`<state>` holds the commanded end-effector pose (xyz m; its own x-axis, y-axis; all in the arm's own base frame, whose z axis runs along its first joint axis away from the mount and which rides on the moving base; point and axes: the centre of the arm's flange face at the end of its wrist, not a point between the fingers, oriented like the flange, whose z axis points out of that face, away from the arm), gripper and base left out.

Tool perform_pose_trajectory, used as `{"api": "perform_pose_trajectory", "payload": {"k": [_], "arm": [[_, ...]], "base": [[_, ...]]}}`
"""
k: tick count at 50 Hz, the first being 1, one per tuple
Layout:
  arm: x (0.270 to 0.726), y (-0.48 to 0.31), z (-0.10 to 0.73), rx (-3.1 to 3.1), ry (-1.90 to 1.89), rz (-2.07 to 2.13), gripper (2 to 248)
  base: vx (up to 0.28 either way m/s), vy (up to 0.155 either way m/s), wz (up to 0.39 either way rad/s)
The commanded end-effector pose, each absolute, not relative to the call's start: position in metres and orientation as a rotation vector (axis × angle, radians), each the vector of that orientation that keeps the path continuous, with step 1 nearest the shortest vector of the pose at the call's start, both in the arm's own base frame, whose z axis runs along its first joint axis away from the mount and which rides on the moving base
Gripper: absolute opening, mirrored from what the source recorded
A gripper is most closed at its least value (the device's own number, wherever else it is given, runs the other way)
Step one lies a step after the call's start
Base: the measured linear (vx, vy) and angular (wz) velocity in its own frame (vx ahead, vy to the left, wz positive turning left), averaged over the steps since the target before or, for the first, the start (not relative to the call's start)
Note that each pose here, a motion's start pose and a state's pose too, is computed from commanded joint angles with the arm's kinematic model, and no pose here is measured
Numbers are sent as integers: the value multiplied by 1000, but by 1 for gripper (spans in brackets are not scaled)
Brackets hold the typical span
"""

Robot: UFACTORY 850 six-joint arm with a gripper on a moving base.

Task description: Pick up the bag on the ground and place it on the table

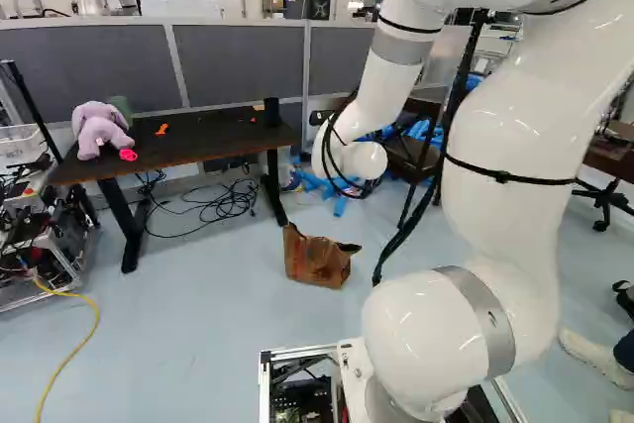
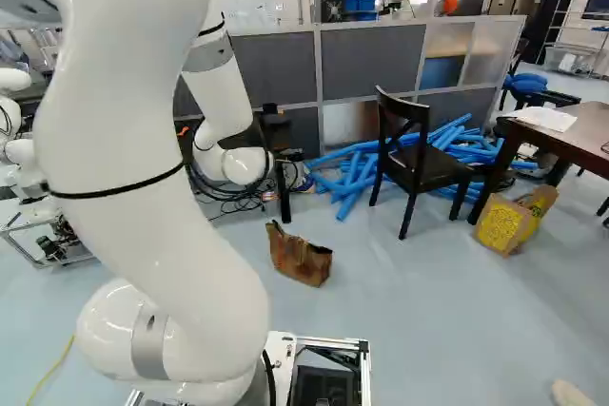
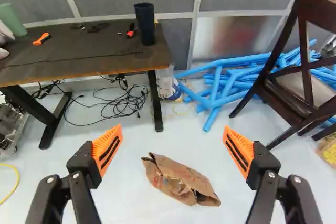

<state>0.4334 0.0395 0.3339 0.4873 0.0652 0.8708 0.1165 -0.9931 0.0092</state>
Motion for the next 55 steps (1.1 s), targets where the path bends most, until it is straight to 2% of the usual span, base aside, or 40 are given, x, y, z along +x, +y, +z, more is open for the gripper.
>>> {"api": "perform_pose_trajectory", "payload": {"k": [55], "arm": [[535, 68, 243, -2812, -374, -1188, 247]], "base": [[0, 0, 0]]}}
